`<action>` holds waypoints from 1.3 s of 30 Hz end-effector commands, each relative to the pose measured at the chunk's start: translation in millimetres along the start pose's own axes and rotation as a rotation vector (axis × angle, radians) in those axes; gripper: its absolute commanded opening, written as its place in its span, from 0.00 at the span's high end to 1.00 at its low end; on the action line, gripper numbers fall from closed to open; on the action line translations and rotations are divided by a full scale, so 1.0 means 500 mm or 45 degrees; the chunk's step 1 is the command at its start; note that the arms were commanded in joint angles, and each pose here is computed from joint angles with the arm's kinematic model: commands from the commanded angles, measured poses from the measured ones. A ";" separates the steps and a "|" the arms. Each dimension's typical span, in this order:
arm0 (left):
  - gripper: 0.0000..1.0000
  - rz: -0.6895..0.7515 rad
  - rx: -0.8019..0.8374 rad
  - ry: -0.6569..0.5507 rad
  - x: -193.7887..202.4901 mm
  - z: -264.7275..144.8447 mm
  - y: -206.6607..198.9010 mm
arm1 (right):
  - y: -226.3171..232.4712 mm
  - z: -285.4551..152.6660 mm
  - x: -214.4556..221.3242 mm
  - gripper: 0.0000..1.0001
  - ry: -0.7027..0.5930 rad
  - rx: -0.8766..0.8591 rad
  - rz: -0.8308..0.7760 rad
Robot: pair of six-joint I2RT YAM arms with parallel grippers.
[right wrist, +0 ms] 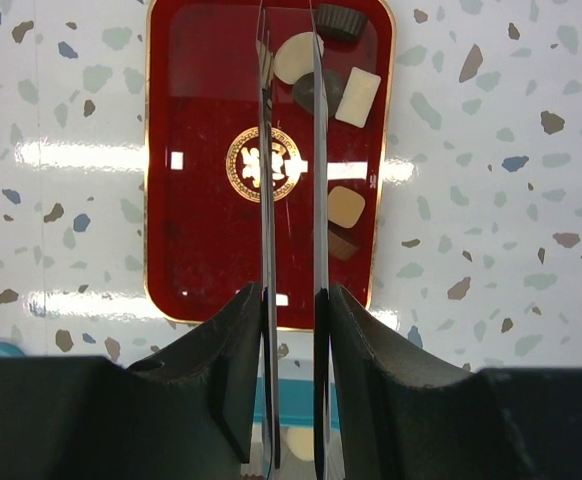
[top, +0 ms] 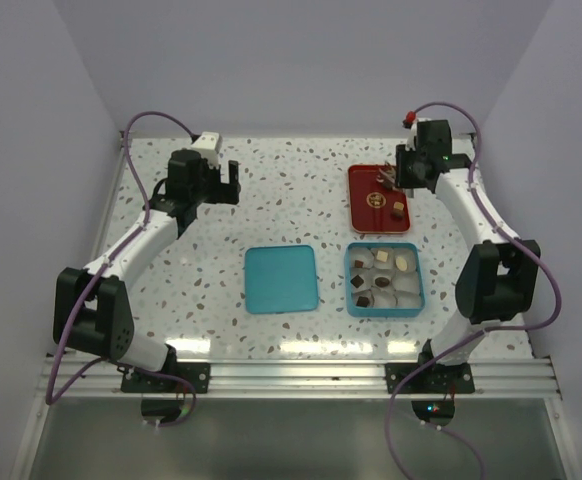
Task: Pack the chocolate
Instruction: Pick up the fake chocolate from the plate.
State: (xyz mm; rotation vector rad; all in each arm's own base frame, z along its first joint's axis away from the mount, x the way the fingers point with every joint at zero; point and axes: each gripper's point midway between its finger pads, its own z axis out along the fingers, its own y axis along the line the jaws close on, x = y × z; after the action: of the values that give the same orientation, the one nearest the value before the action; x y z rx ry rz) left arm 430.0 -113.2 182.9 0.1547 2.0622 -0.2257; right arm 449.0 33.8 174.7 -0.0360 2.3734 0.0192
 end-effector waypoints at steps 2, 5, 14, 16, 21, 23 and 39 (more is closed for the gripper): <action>0.00 0.011 0.004 -0.088 -0.057 -0.012 -0.007 | -0.004 -0.012 -0.019 0.65 -0.058 0.008 -0.003; 0.00 0.013 0.000 -0.087 -0.056 -0.013 -0.005 | -0.004 -0.001 -0.016 0.66 -0.050 0.009 -0.001; 0.00 0.013 0.003 -0.092 -0.059 -0.014 -0.006 | -0.007 0.024 0.000 0.65 -0.010 0.020 -0.005; 0.00 0.011 0.005 -0.092 -0.059 -0.014 -0.007 | -0.011 0.029 0.002 0.65 -0.005 0.036 -0.005; 0.00 0.013 0.006 -0.090 -0.058 -0.013 -0.007 | -0.016 0.036 -0.002 0.65 -0.017 0.050 -0.003; 0.00 0.013 0.008 -0.090 -0.057 -0.012 -0.008 | -0.014 0.040 -0.005 0.65 -0.017 0.047 -0.006; 0.00 0.011 0.005 -0.090 -0.058 -0.012 -0.007 | -0.016 0.030 0.001 0.81 -0.004 0.062 -0.014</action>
State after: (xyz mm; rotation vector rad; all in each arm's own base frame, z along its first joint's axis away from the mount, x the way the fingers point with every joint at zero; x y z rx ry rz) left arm 430.0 -113.1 182.9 0.1543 2.0622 -0.2249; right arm 457.1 29.8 141.1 -0.0260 2.4265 -0.0175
